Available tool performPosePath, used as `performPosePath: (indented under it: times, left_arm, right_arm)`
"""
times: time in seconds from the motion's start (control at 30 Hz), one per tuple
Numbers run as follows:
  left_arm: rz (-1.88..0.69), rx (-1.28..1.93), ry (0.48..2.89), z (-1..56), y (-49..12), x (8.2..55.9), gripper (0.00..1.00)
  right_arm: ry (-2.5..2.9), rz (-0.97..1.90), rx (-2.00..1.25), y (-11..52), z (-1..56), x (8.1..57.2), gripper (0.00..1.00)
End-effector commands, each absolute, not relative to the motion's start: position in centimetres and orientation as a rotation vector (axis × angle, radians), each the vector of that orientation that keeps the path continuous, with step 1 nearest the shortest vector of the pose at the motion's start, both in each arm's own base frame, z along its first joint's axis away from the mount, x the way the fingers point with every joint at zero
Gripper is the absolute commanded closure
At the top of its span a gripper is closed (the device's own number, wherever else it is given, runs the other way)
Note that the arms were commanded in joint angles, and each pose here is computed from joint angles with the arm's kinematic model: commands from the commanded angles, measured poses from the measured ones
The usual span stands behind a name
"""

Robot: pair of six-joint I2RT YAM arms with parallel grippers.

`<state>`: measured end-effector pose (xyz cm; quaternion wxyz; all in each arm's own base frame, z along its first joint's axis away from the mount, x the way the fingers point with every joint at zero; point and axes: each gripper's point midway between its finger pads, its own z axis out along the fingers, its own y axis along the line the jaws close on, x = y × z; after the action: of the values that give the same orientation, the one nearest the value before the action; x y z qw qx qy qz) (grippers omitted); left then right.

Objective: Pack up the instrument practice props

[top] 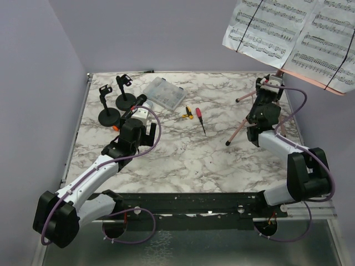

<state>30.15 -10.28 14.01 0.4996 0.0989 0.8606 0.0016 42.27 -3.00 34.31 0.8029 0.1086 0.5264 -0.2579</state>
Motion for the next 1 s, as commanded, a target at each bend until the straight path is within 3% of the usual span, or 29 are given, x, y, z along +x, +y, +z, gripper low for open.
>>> performPosePath:
  times: [0.0,0.33,0.97]
  left_arm:
    - [0.022,0.239,2.064,14.2,-10.2,30.5,0.01]
    - [0.018,0.247,2.067,14.1,-10.3,30.5,0.01]
    - [0.019,0.244,2.056,14.4,-10.2,30.5,0.01]
  right_arm:
    - [1.143,-0.482,0.189,-1.9,34.0,43.4,0.52]
    - [1.22,-0.282,0.064,1.5,32.6,43.7,0.99]
    - [1.256,-0.004,-0.151,7.8,32.8,44.1,1.0]
